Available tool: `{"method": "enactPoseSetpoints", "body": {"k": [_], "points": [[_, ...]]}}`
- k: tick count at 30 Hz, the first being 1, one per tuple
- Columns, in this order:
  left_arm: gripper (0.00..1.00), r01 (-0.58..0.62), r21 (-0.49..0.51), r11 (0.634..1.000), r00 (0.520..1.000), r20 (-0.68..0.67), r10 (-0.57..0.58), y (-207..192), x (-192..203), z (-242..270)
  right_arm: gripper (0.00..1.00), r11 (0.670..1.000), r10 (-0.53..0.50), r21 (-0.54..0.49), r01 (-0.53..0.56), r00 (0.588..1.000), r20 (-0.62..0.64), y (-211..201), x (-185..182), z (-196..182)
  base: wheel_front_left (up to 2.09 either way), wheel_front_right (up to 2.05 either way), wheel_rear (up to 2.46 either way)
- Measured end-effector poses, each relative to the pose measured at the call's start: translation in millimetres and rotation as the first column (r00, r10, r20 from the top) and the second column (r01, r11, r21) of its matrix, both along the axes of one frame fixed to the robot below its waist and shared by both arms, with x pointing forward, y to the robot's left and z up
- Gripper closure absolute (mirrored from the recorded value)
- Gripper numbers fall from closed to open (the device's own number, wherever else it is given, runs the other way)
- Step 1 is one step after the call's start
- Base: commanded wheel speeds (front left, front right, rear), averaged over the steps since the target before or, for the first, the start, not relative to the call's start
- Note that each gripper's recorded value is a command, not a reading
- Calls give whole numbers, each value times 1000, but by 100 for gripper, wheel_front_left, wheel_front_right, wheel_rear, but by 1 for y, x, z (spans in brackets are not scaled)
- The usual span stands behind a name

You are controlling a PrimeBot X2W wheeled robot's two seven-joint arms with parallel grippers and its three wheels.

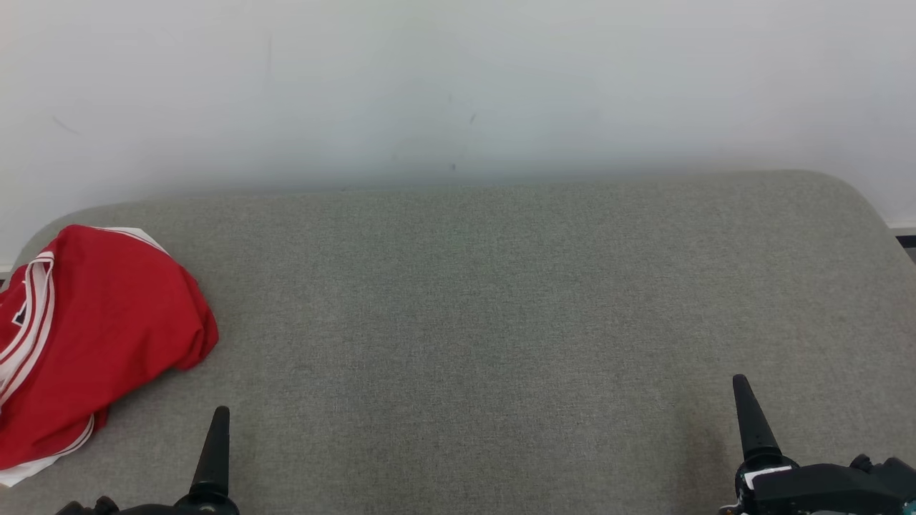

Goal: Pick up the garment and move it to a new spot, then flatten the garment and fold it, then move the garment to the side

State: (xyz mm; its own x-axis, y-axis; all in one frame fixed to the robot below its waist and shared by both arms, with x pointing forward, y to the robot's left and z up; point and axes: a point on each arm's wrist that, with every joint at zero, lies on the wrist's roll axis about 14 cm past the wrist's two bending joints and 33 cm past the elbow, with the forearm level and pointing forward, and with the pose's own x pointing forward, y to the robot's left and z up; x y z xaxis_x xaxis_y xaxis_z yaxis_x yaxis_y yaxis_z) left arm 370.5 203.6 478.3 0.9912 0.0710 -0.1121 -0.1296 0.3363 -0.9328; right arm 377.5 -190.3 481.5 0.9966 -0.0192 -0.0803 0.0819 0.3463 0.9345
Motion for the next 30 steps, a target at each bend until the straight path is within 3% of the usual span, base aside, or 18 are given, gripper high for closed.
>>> {"method": "enactPoseSetpoints", "body": {"k": [12, 30], "points": [[0, 18, 240, 970, 1000, 6, -21, -3, -1, 8, 0, 964, 45, -263, -41, 999, 8, 9, 0, 3, 0, 0, 0], [0, 21, 525, 851, 999, 16, -34, -4, -8, 15, 0, 843, 109, -531, -83, 994, 18, 21, -1, 8, 0, 0, 0]]}}
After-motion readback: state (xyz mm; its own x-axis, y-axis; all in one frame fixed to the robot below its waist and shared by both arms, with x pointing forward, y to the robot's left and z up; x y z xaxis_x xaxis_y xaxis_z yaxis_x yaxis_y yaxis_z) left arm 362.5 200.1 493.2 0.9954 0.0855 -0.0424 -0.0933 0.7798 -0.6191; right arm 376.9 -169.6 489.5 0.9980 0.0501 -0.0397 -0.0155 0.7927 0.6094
